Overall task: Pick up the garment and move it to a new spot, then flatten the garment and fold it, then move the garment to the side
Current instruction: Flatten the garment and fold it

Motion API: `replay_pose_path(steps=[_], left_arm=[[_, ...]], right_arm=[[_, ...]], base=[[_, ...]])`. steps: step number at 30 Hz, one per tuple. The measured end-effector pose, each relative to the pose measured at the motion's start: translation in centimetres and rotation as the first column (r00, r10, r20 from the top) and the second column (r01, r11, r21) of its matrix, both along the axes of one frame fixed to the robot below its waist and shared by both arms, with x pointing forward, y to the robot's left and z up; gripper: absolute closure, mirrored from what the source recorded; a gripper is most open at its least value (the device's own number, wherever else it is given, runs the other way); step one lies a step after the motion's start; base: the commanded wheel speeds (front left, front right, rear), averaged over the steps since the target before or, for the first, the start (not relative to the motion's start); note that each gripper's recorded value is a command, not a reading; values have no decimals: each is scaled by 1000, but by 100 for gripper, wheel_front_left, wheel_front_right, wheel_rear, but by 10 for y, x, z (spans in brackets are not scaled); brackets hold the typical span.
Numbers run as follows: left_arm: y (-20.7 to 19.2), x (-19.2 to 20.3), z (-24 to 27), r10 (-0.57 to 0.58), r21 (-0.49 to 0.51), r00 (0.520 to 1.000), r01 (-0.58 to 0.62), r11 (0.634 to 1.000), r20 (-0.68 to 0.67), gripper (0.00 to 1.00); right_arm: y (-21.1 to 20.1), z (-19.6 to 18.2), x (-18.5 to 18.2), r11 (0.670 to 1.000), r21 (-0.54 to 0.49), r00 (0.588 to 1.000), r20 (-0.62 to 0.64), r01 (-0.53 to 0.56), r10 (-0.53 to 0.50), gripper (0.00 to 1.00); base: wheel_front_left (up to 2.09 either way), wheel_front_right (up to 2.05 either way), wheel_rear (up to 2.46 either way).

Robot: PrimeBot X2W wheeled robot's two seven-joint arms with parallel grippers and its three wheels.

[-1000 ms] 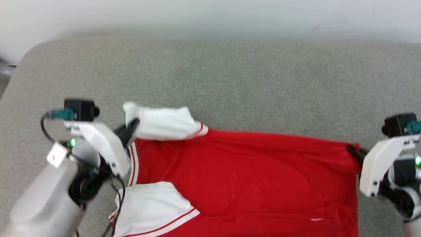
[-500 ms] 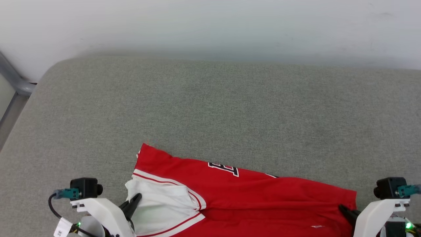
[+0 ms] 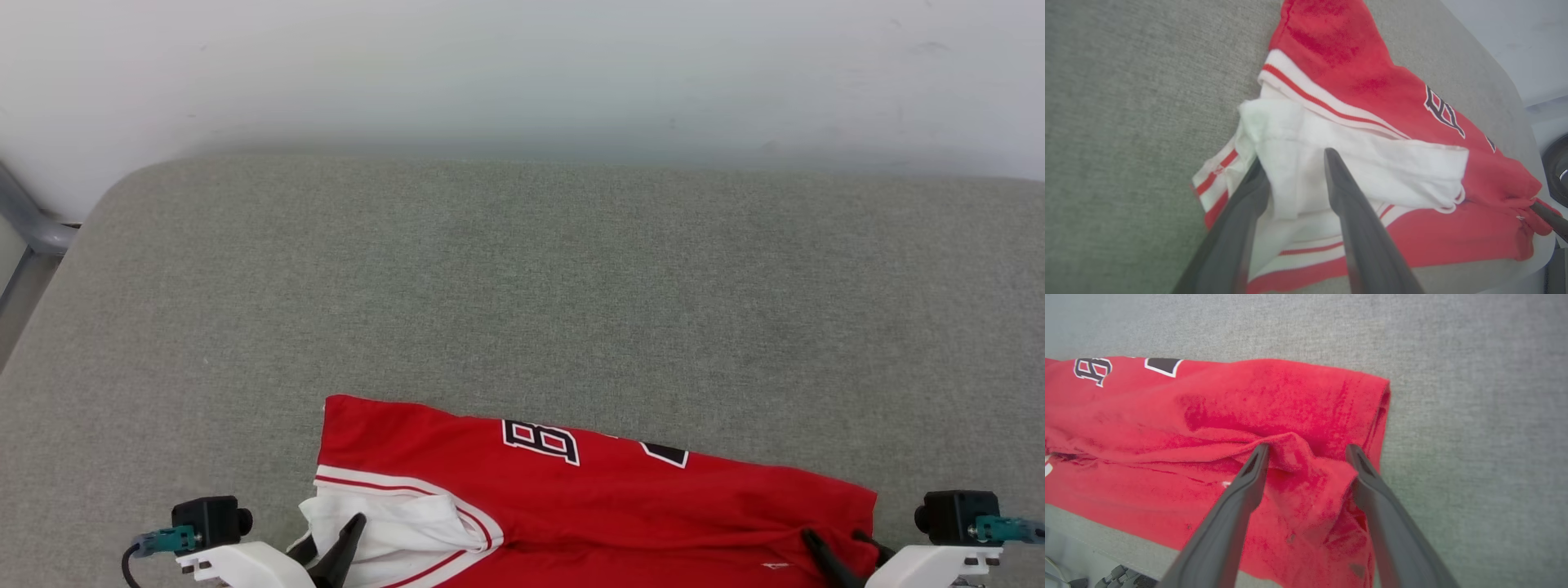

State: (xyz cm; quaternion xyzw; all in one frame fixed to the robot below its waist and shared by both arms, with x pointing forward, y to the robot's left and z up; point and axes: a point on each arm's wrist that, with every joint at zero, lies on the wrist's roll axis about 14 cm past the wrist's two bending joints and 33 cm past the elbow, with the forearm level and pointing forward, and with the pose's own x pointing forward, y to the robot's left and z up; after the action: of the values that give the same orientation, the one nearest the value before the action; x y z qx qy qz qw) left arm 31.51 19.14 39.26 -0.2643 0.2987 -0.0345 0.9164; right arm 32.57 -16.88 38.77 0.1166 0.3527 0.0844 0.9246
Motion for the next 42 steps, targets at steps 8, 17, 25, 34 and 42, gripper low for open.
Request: replay_pose_path(steps=[8,17,25,34,42], left_arm=[[5,26,44,29,44,964,-43,998,264,0],[7,49,109,-15,166,845,-88,982,534,0],[4,59,153,-68,271,734,-161,949,676,0],[-3,59,149,-97,310,721,-169,936,686,0],[2,60,137,-92,329,740,-181,927,667,0]], right_arm=[[-3,37,17,999,-6,980,198,33,-31,0],[-41,52,21,992,-102,983,177,69,-50,0],[-45,30,16,990,-140,1000,15,17,-15,0],[-9,-14,5,998,-42,984,-170,-53,45,0],[3,-37,-4,996,-7,950,-300,-92,86,76]], base=[[0,0,0],[0,0,0],[0,0,0],[0,0,0],[0,0,0]])
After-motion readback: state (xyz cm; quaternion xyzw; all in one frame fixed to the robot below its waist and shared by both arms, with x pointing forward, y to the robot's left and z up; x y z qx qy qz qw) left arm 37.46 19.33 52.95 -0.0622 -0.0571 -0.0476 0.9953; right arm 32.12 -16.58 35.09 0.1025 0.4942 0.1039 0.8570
